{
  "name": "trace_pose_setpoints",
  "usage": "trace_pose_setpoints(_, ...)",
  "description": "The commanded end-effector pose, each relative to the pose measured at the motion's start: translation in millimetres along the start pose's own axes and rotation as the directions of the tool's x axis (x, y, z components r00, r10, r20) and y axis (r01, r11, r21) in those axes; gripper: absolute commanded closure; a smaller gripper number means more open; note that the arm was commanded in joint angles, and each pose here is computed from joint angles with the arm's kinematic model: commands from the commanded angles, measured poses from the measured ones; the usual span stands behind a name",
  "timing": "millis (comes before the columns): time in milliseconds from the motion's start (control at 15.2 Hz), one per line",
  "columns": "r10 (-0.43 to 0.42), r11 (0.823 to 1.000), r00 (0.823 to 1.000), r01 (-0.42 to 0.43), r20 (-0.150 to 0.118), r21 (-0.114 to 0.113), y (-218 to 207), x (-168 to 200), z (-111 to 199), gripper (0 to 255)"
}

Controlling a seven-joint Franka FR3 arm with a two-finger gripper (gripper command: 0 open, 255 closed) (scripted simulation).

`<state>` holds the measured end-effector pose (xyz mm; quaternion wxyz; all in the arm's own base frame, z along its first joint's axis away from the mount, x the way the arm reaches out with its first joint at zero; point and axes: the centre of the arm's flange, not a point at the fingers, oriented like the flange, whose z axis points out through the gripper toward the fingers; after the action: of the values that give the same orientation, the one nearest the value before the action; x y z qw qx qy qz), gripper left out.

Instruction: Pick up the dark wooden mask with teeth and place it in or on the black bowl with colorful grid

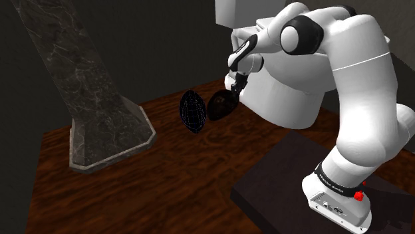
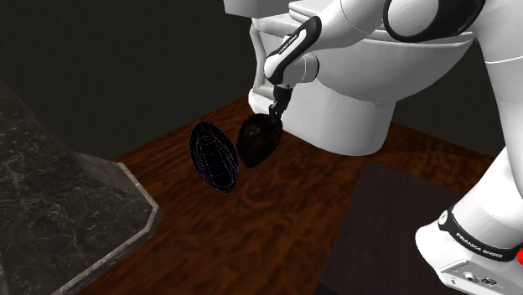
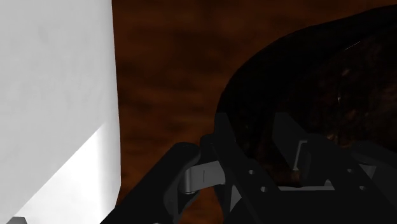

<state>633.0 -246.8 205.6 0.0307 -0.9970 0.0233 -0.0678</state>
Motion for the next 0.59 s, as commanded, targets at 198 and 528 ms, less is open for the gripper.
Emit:
trace_pose_setpoints(198,0.000,1.000,1.000,0.000,-0.002,0.000,-0.5,4.1,-28.0,255)
trace_pose_setpoints(528,0.000,1.000,1.000,0.000,-0.002,0.000,-2.2,7.6,-54.1,255)
